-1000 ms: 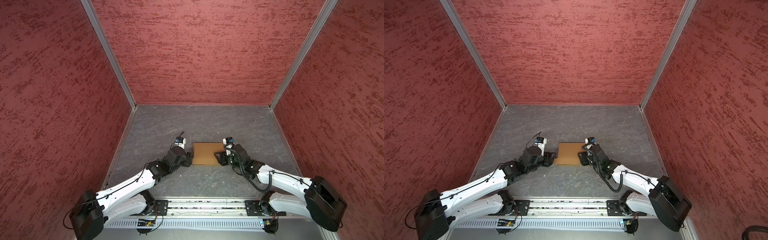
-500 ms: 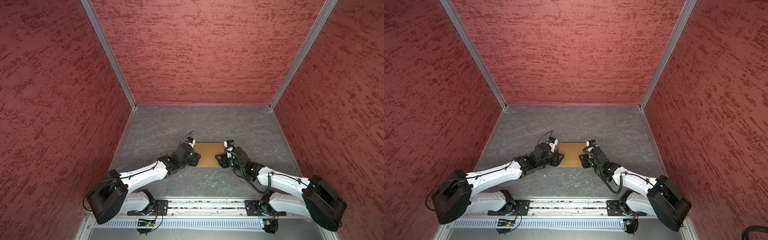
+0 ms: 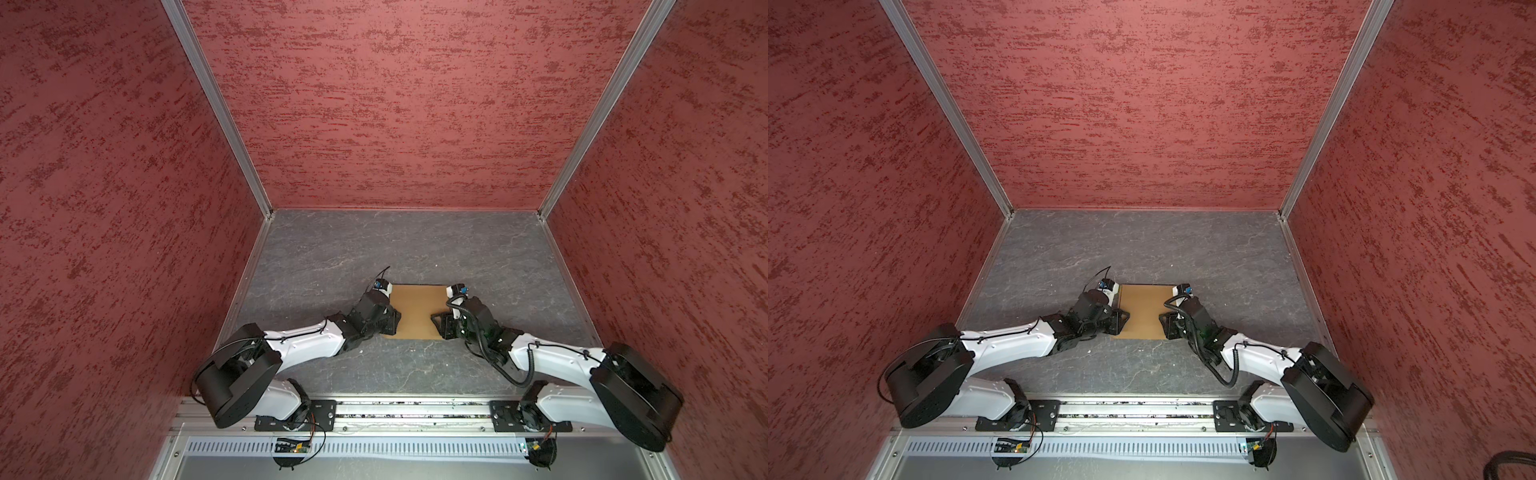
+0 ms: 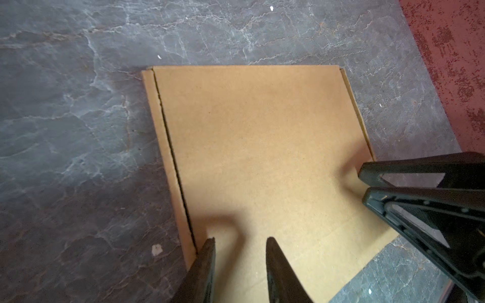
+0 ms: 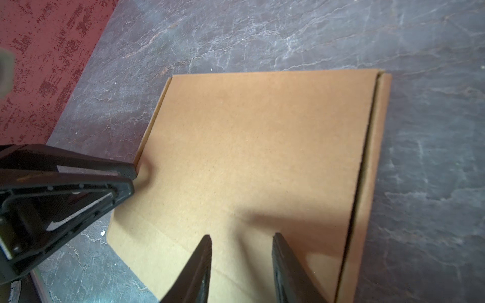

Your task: Fold the paper box

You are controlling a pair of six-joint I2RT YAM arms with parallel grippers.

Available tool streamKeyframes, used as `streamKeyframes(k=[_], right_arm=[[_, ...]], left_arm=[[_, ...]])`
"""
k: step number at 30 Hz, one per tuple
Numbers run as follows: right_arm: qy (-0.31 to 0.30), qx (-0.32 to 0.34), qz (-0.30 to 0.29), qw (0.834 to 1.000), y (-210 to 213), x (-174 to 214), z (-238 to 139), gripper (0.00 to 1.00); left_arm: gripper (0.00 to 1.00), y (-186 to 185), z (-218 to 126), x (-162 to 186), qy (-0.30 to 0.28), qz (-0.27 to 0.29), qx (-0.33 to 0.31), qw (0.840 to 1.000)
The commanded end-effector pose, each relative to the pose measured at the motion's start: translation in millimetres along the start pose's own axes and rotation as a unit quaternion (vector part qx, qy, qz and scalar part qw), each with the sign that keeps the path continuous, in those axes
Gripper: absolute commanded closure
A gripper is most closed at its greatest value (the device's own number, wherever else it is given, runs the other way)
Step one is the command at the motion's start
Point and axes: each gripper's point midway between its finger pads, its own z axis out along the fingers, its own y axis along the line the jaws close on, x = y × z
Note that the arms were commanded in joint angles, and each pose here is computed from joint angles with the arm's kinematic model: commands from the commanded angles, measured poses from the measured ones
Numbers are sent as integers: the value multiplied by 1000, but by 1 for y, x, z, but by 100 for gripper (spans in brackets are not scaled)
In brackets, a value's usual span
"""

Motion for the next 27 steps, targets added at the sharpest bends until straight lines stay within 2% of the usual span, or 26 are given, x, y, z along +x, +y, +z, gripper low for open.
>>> streamKeyframes(k=[1,11,19,27], right_arm=[[3,4,12,1000,-5,8,2,61],[13,25,11,1000,-14,13,4,61],[-19,30,-18,999,5,-30,-16,60],[-27,50,-25,998,3,-53,-35,58]], left_arm=[[68,14,9,19,23,-6,-21,1000],[69,19,7,17,14,-13,-41,999],[67,9,-22,-25,-6,-4,-58,998],[66,16,-36,-43,19,-1,-77,997]])
